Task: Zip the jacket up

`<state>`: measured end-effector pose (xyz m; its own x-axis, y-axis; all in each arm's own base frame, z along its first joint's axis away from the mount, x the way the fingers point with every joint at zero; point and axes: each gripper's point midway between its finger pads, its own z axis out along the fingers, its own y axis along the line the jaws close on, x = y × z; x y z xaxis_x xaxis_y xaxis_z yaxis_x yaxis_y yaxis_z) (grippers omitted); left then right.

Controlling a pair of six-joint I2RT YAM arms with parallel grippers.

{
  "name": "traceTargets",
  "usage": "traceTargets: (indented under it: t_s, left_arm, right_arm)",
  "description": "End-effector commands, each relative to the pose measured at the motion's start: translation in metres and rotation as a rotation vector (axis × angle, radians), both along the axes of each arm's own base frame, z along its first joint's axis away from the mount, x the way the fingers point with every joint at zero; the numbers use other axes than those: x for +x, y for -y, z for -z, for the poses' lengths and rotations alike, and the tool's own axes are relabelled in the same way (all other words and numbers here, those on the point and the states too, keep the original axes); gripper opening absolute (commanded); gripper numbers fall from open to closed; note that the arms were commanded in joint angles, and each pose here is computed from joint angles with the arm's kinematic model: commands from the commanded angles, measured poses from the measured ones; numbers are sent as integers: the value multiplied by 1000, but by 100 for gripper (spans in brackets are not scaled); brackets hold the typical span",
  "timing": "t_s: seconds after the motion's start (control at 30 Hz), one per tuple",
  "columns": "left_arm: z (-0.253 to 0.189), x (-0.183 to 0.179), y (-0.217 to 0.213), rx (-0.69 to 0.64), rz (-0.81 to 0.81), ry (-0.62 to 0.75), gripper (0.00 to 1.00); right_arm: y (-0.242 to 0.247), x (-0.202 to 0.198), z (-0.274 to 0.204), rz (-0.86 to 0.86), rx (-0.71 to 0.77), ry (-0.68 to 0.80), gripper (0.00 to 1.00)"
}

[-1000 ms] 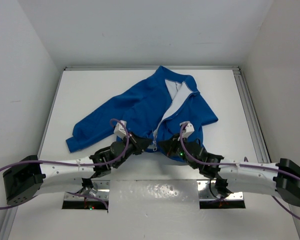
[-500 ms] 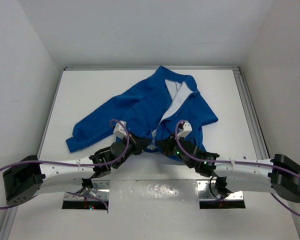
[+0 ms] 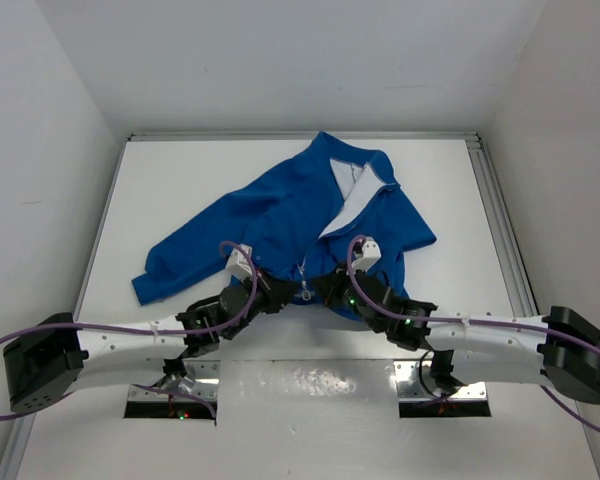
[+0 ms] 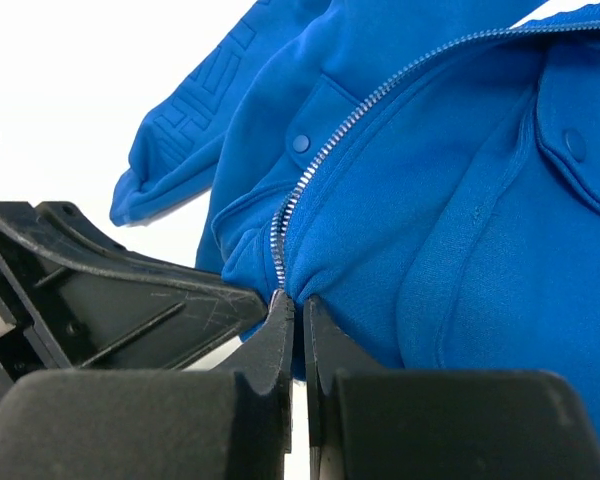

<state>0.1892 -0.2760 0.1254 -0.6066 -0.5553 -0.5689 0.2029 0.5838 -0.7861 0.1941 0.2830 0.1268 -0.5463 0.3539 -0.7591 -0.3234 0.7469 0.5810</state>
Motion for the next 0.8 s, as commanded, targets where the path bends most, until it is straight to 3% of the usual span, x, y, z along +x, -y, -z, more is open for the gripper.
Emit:
traceTargets:
  t_s: [0.0,0.37,0.77]
  left_arm:
    - [-2,-13,8,-11,74,-3,0]
    - [-1,-25,10,-29,129,-31,0]
    - [-1,-39,7,-68,182,-56,0]
  right_arm:
    - [-21,9,-48,9,130,49,0]
    - [-22,21,-57,47,46,73,0]
    - [-20,26,-33,35,-72,13,0]
